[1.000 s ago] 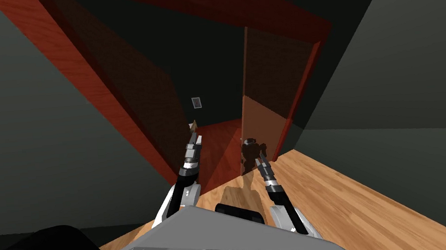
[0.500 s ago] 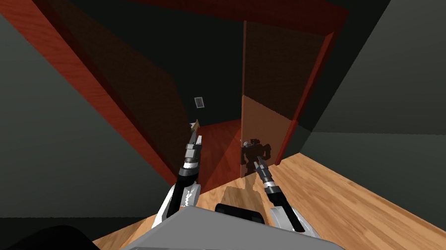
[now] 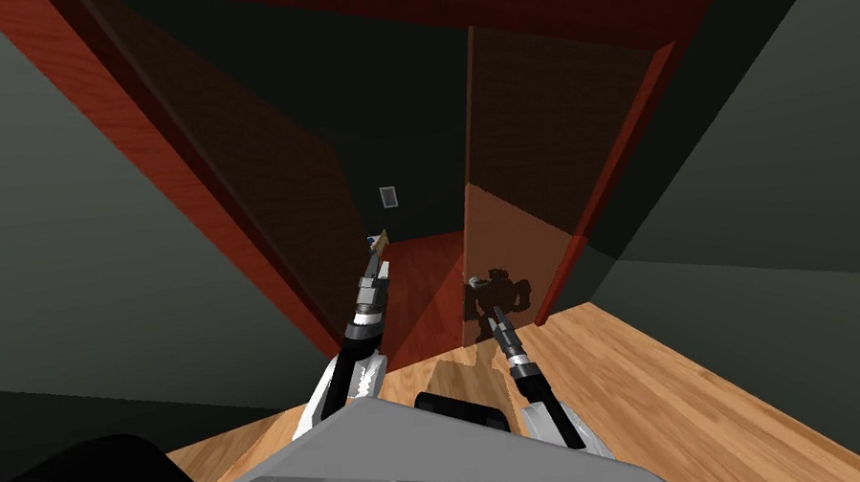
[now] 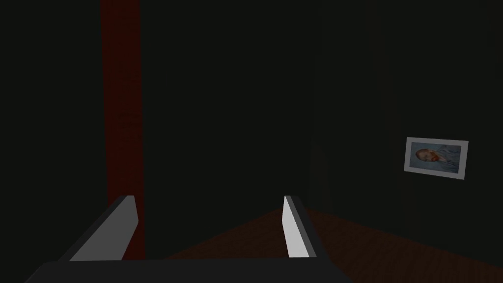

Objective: Push the door open

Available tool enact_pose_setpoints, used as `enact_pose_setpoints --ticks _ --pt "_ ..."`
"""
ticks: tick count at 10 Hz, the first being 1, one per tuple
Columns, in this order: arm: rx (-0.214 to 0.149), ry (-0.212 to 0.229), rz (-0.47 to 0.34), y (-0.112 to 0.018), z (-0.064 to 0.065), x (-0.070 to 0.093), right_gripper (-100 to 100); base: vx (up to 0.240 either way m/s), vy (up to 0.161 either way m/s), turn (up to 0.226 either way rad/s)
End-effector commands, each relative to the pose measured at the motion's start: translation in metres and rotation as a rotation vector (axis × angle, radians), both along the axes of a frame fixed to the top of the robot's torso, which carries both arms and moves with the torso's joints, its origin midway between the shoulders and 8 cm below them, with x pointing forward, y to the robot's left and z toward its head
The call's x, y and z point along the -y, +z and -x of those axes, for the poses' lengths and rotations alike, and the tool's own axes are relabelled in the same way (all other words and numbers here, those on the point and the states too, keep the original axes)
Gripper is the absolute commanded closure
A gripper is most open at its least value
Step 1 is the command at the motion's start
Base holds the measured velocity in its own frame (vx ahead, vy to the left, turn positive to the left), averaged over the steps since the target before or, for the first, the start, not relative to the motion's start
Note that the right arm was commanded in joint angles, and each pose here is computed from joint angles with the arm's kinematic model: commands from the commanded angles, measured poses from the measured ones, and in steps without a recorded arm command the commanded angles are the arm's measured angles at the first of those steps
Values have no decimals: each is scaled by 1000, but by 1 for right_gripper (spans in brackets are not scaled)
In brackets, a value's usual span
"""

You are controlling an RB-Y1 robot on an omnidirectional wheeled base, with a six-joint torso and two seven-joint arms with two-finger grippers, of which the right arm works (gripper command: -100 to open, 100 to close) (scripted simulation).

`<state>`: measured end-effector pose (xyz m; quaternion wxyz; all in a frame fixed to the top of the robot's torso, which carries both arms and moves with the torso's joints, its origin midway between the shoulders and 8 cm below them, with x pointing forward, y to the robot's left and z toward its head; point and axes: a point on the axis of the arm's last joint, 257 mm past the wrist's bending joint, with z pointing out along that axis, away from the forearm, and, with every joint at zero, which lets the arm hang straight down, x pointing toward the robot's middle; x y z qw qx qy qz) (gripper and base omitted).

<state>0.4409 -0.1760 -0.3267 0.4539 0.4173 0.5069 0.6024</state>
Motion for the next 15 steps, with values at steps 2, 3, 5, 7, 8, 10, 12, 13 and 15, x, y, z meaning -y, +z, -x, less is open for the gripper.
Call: enact_pose_setpoints --ticks 2,3,5,7,8,10,12,13,15 --pt "-30 12 16 -17 1 1 -100 69 -89 86" --pt "-41 16 23 -22 1 1 -100 61 -91 86" --pt "-61 23 35 -33 3 2 -100 60 -93 78" --pt "-87 31 51 -46 4 4 -100 85 -116 93" --pt "-93 33 56 -50 5 5 -100 65 -87 46" --pt "-110 38 68 -59 6 7 -100 57 -74 57" --pt "-113 39 70 -60 6 6 -100 57 -69 54" --pt "-114 35 70 -61 5 7 -100 144 21 29" --pt "-115 30 70 -62 5 7 -100 180 34 32"
